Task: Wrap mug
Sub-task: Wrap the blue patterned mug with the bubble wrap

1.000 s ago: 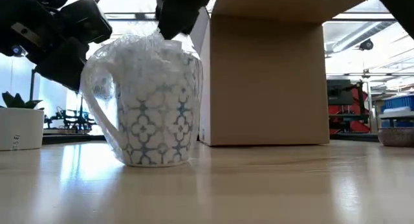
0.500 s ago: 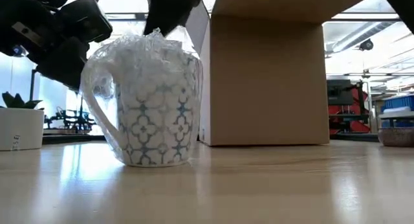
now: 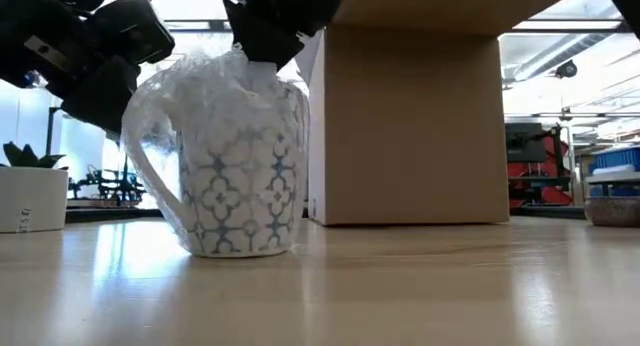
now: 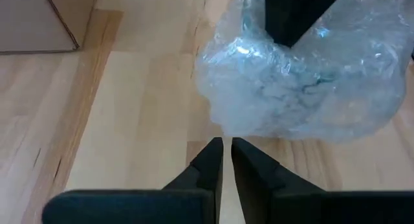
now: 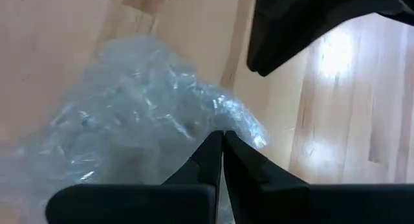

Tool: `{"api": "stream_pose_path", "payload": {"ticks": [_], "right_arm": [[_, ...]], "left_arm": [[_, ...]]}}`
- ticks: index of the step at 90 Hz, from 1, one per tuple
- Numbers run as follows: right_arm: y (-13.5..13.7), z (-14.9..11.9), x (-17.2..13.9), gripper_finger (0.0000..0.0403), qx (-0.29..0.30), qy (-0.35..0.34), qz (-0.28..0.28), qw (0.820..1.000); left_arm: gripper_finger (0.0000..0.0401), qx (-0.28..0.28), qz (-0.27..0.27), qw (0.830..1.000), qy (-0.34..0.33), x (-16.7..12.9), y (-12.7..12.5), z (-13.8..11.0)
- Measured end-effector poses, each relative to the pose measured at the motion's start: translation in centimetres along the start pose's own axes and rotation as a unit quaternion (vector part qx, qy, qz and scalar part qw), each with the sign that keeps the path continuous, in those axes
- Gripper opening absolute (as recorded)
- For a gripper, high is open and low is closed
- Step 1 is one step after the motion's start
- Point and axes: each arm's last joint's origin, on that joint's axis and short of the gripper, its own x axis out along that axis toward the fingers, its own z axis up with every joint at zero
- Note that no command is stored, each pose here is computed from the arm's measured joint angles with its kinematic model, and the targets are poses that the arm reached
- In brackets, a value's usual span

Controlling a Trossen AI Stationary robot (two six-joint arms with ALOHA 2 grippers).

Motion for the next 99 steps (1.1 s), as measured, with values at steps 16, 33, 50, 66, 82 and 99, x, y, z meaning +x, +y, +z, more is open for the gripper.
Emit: {"api": "stream_pose_path", "payload": {"ticks": [16, 33, 50, 66, 82, 99], "right_arm": [[0.6, -0.3, 0.6, 0.0000, 0.004, -0.002, 0.020, 1.000], [1.2, -1.1, 2.3, 0.0000, 0.006, 0.001, 0.033, 0.999], [1.0, -1.8, 3.1, 0.0000, 0.027, 0.016, 0.080, 0.996], [0.8, -1.4, 2.5, 0.0000, 0.031, 0.015, 0.088, 0.996], [0.3, -0.4, 0.7, 0.0000, 0.024, 0.005, 0.097, 0.995], [-1.2, 0.3, -1.8, 0.0000, 0.038, 0.016, 0.093, 0.995]], "left_arm": [[0.0020, 0.000, 0.000, 1.000, -0.002, 0.0, 0.0, 0.0], [0.0020, 0.006, 0.004, 1.000, -0.020, 0.0, -0.1, 0.3], [0.0020, 0.024, 0.010, 0.997, -0.074, -0.1, -0.3, 1.3], [0.0020, 0.036, 0.003, 0.994, -0.098, -0.2, -0.4, 1.8], [0.0020, 0.039, 0.004, 0.995, -0.097, -0.1, -0.4, 1.8], [0.0020, 0.039, 0.004, 0.995, -0.097, 0.0, -0.4, 1.7]]}}
